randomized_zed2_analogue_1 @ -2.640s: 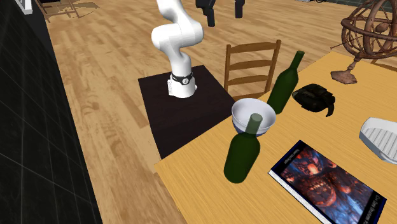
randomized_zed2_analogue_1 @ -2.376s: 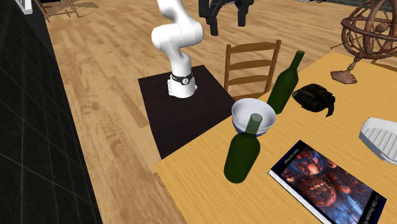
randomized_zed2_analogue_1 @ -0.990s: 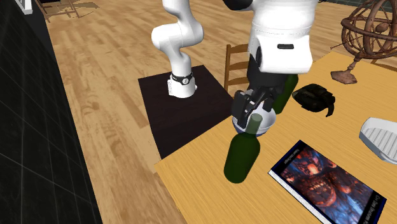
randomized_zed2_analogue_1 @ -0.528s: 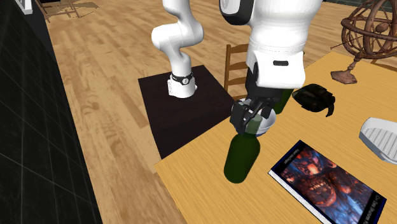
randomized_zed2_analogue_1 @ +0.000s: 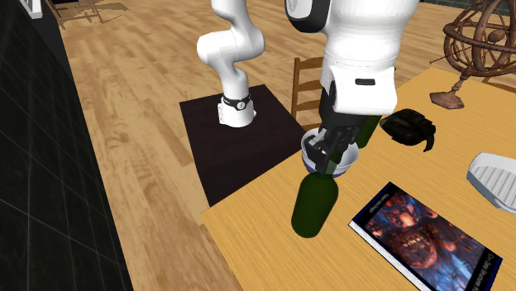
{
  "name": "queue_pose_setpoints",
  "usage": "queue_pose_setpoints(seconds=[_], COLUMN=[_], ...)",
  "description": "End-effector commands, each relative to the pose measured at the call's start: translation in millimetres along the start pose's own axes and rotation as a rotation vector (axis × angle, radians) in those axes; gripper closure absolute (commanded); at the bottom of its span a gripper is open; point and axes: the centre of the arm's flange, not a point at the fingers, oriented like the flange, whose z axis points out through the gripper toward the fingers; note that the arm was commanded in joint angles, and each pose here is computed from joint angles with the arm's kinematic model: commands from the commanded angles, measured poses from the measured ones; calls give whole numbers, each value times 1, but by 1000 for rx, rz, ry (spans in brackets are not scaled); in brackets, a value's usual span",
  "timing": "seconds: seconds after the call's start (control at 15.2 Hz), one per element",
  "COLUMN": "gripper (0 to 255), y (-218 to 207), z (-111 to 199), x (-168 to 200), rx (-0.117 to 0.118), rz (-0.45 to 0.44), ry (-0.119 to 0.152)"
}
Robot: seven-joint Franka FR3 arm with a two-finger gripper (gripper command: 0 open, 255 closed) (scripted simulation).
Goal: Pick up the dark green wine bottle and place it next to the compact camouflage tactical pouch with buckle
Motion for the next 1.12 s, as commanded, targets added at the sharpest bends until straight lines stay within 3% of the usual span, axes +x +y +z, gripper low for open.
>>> queue_pose_setpoints(seconds=[0.0, 0.33, 1.06], gripper=[255, 255, 255], y=[0, 0, 0], z=[0, 0, -57], x=[0, 0, 4], rx=[0, 0, 0], rz=[0, 0, 0], ry=[-1, -1, -1])
